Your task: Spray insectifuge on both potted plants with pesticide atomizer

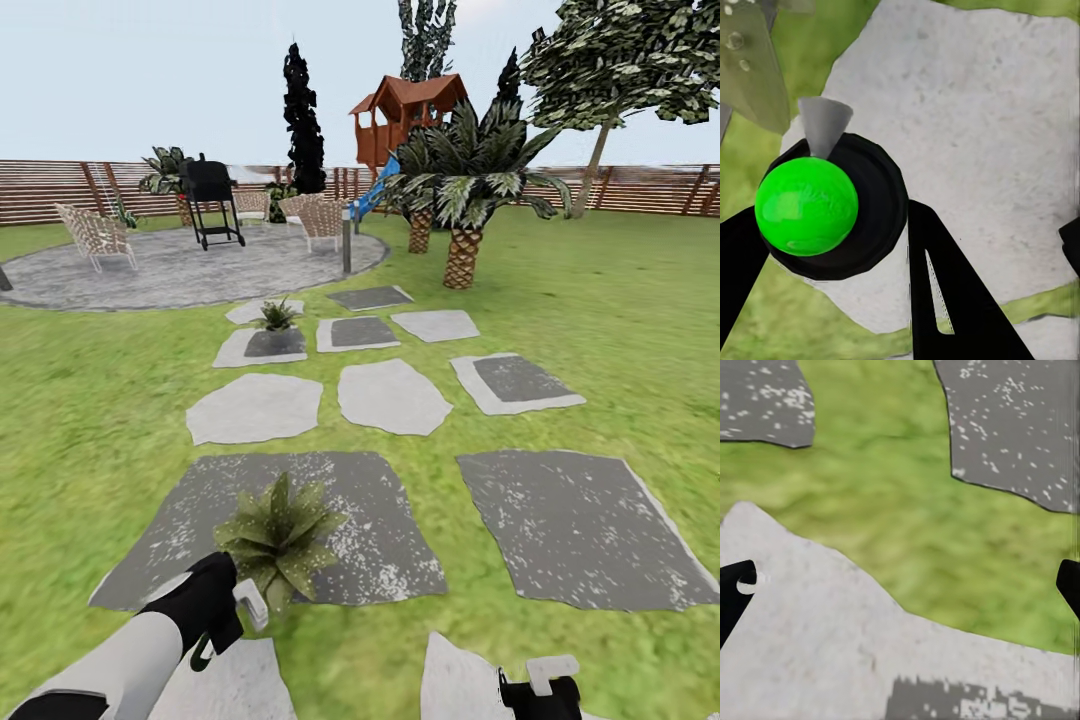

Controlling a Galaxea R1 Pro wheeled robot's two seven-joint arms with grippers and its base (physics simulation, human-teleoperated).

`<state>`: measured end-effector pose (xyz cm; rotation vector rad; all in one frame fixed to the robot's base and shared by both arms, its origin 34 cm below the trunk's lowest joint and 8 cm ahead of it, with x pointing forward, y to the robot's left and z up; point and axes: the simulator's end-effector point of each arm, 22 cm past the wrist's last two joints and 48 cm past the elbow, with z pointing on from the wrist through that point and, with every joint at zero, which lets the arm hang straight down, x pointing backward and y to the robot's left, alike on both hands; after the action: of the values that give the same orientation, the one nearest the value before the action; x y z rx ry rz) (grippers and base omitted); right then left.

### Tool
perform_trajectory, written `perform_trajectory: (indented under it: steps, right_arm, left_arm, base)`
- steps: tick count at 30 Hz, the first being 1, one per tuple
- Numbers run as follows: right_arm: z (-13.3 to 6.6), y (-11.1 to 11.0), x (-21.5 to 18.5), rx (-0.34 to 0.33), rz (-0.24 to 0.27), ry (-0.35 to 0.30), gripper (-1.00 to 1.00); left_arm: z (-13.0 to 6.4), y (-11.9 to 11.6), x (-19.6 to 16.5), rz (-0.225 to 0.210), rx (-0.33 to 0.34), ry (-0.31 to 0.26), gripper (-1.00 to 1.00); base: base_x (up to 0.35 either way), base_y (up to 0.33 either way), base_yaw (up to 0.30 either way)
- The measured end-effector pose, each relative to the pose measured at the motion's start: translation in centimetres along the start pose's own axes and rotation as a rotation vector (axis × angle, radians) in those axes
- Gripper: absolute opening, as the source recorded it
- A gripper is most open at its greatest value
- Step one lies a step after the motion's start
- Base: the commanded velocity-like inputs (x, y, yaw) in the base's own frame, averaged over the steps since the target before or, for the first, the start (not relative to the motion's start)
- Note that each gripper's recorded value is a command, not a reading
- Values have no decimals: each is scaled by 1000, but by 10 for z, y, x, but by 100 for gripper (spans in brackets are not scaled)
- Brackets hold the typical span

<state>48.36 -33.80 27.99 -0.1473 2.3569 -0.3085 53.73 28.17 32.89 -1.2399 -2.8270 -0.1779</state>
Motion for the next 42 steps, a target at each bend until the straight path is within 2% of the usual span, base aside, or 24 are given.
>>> perform_trajectory:
  steps: [4,12,16,21,30,42]
  right_arm:
    - [0,0,0,0,0,0,100]
    - [0,0,0,0,0,0,100]
    - [0,0,0,0,0,0,100]
    - [0,0,0,0,0,0,100]
    - [0,0,0,0,0,0,100]
    - [0,0,0,-1,1,-1,100]
  left_arm:
    - [0,1,1,0,-2,1,-100]
    - [-2,9,1,-6,-21,-3,-100]
    - [-4,16,-1,-42,-29,-20,-100]
    - [-8,29,-2,-53,-66,-30,-100]
    - [-5,30,0,-46,-98,-19,-100]
    - [-5,29,-1,-52,-95,-24,-100]
  base:
    - [5,-237,45]
    - [0,-20,258]
    - [0,0,70]
    - [0,0,2]
    - [102,0,2]
    - [68,0,198]
